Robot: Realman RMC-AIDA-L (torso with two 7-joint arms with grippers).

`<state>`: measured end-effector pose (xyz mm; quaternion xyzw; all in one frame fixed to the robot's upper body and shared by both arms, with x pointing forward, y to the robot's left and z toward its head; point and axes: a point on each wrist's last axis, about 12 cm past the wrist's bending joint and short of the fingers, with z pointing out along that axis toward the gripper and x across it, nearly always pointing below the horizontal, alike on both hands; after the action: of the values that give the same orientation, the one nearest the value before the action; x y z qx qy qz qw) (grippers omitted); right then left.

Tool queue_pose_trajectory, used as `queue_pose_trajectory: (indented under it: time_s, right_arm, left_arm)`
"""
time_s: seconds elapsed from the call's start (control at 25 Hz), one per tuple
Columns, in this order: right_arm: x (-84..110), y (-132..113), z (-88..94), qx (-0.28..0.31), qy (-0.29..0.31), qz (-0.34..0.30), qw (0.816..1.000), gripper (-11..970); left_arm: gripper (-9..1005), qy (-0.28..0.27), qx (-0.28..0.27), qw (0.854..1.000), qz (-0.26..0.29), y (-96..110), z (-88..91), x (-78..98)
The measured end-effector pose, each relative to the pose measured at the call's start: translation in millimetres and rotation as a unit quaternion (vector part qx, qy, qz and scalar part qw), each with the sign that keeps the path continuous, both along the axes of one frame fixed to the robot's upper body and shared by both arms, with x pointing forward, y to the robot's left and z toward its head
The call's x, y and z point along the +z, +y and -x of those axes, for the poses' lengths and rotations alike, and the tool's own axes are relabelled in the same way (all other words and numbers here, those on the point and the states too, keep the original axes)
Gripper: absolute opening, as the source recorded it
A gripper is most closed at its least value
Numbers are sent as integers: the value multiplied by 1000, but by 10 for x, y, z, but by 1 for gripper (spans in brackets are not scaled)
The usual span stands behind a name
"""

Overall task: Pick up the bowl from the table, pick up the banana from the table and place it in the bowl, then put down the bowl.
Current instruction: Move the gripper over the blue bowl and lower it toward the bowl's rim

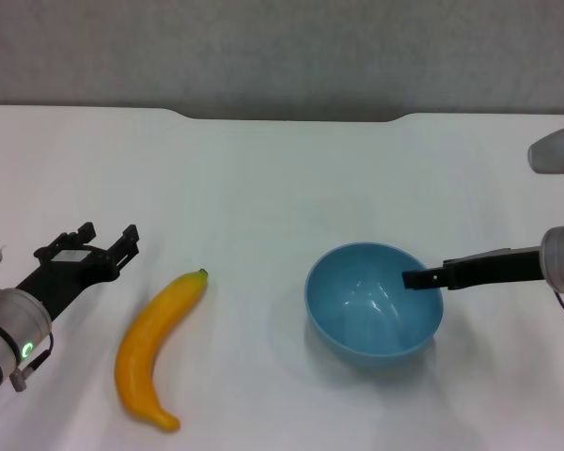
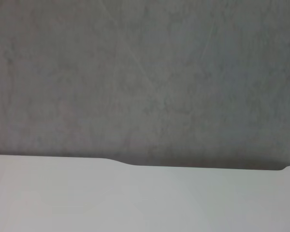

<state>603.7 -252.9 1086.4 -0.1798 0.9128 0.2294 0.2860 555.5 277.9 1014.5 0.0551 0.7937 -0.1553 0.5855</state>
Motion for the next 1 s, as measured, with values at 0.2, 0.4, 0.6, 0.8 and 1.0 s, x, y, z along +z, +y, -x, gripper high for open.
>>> queue_pose_trajectory:
  time_s: [0.2,0.4,0.6,0.8,1.0]
  right_arm:
    - [-40,-3,5,-2,4,5,1000,830]
    - [-70,-12,6,-6,3,9,1000,830]
    - [-186,5,21,-11,2,25,1000,830]
    - [-209,92,17,2,9,29,1000,830]
    - [-213,118,23,1,20,24,1000,828]
  left_arm:
    - [694,-1,-1,1000,1,-11,-3,3]
    - [692,-3,-2,1000,4,-25,-15,19]
    - [689,-3,-2,1000,4,-24,-8,15]
    - [687,-3,-2,1000,4,-25,-9,16]
    - [685,-4,-3,1000,4,-30,-14,21]
